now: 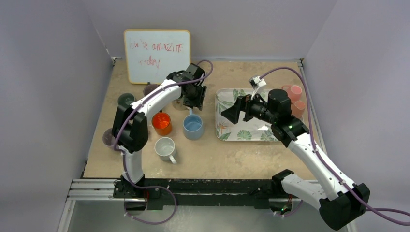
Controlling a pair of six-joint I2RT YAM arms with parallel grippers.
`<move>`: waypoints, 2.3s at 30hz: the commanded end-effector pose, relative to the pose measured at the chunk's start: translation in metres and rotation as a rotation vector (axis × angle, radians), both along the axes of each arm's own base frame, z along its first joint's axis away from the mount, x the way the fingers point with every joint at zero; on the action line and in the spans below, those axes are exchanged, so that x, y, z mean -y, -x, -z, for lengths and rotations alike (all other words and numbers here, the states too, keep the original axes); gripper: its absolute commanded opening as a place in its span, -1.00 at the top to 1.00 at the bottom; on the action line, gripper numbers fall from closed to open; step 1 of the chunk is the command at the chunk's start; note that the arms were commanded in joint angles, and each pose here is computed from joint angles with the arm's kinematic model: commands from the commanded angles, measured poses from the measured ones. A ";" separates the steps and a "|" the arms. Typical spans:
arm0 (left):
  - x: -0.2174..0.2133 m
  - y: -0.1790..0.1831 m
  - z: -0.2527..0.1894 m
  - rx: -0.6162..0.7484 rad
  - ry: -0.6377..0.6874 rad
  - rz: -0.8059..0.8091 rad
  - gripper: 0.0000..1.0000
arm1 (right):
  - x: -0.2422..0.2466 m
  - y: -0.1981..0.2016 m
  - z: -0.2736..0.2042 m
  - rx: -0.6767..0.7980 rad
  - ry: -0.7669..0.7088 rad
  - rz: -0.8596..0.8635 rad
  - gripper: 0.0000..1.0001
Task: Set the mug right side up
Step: Place the cup at the center of the board, then turn over the cup on the tray.
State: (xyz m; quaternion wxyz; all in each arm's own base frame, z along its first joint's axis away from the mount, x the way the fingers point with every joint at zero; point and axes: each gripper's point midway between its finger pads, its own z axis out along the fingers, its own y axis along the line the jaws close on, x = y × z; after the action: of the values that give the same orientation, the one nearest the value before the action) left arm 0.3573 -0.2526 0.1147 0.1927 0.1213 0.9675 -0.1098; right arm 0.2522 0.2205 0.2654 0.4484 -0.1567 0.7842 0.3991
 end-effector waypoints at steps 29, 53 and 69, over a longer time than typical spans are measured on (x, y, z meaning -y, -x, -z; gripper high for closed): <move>-0.090 0.149 -0.149 0.531 0.321 0.087 -0.99 | 0.167 -0.067 0.078 -0.461 0.298 1.348 -0.87; -0.099 0.183 -0.119 0.484 0.341 0.138 -0.99 | 0.271 -0.118 0.093 -0.557 0.300 1.850 -0.02; -0.103 0.184 -0.124 0.512 0.345 0.127 -0.99 | 0.304 -0.130 0.131 -0.755 0.243 2.039 -0.04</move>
State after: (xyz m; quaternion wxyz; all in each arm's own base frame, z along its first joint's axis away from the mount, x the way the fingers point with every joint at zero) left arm 0.1705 -0.1485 0.2366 0.4321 0.1627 0.8508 -0.2509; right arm 0.3868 -0.0802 0.1207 0.2801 0.6184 0.7017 -0.2163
